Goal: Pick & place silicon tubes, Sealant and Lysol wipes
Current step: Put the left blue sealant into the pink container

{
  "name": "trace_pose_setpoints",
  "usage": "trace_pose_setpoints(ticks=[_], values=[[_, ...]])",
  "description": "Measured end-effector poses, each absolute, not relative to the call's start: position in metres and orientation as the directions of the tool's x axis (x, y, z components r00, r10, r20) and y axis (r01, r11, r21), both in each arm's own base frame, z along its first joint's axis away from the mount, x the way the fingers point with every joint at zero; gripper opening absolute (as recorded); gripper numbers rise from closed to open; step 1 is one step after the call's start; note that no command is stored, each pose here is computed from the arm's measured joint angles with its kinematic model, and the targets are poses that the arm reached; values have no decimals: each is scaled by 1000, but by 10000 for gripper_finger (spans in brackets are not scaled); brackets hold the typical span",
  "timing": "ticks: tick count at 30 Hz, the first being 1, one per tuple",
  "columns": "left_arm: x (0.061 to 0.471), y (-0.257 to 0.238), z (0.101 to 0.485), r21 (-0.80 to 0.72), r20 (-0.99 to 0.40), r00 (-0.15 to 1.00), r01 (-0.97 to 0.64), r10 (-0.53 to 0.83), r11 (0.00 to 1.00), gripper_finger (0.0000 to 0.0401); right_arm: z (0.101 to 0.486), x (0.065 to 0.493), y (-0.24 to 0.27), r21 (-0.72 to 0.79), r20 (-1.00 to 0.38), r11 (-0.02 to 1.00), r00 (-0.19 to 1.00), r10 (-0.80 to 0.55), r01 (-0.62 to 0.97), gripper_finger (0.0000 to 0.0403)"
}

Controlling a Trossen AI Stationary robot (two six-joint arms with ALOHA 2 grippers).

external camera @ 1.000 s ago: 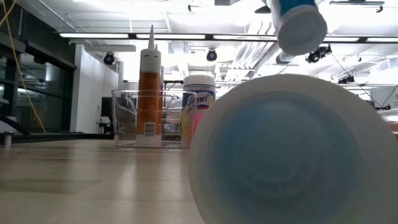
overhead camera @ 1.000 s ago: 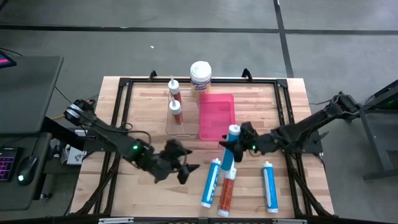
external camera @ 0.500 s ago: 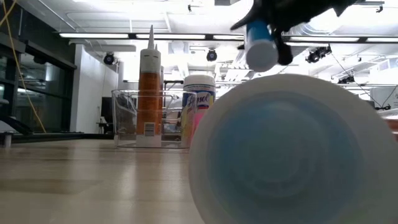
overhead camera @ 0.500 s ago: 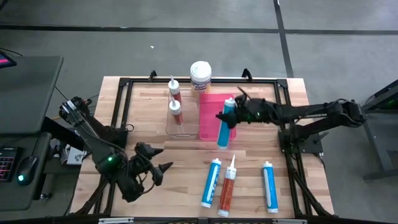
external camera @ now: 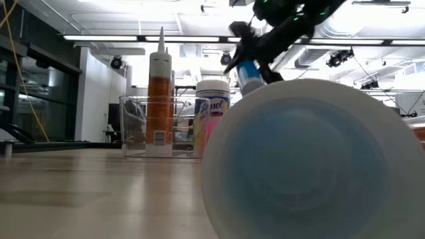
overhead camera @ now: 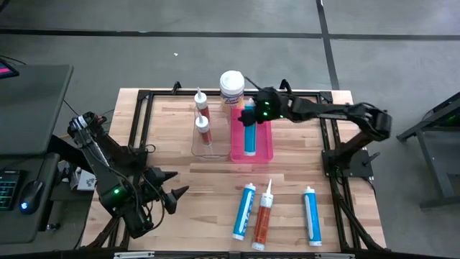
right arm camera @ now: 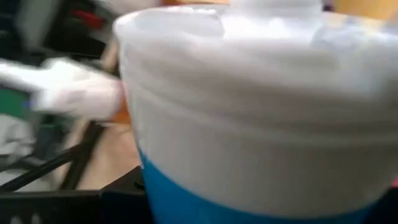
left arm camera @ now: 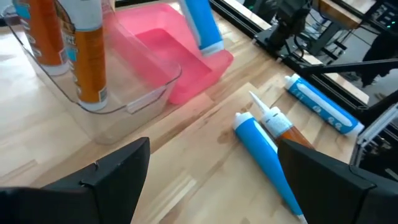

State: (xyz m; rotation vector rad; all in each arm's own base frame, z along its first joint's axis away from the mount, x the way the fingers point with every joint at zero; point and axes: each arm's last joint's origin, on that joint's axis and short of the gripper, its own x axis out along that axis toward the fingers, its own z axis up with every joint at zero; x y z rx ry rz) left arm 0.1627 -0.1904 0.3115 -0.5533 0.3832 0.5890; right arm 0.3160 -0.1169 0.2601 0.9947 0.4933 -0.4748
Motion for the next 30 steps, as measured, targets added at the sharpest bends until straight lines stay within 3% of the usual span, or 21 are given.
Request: trace_pose_setpoints(ticks=[13,30], values=[[163,-191,312,-403,-480,773,-614,414,679,346,228,345,-134,598,-739,274,651,-175,753,189],[164,-191,312,-434,-477,775,-617,413,656,346,197,349,-137,544,-814,185,569,-120,818,189]])
